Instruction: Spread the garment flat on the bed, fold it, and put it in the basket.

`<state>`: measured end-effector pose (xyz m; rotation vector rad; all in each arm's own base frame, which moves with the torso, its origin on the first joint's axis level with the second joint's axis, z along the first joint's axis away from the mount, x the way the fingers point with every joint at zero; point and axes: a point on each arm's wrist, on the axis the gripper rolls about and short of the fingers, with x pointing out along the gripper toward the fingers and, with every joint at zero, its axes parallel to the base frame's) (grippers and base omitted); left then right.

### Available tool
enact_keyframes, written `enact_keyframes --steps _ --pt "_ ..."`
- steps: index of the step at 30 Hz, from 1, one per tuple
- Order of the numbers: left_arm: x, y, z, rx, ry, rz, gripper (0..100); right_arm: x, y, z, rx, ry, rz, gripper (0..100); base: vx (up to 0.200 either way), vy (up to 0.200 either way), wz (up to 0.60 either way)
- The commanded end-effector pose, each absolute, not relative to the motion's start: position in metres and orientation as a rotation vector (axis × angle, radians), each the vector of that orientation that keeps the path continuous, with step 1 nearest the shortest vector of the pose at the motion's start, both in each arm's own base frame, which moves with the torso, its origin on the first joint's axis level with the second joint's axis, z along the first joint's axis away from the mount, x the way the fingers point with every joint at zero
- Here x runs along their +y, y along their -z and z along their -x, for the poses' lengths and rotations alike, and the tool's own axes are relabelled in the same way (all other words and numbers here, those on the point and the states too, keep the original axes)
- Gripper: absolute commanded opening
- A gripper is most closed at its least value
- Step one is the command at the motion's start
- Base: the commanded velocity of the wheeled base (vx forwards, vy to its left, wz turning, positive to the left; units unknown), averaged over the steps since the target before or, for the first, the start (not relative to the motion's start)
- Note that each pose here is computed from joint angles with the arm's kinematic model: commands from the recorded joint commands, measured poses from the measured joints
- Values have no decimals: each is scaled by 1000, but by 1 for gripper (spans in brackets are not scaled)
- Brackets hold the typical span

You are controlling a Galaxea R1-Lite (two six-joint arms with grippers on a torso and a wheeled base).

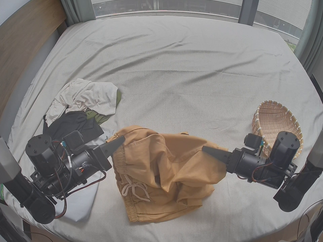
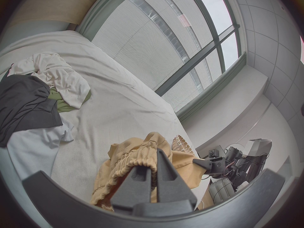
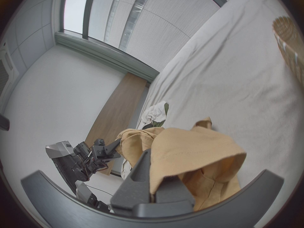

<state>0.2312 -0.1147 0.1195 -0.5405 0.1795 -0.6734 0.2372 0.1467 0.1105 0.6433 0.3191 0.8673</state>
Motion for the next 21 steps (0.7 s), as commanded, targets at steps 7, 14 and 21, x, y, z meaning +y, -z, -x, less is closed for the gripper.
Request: enact_keyframes --steps 7,14,21 --pt "-114 -127 -230 155 684 562 0 133 -122 -231 250 -855 -598 0 0 0 0" --pt "-114 -130 -235 134 682 566 0 124 -131 -231 210 -838 -600 0 0 0 0" --pt "-106 -136 -247 87 646 571 0 115 -131 -236 198 -800 -602 0 0 0 0"
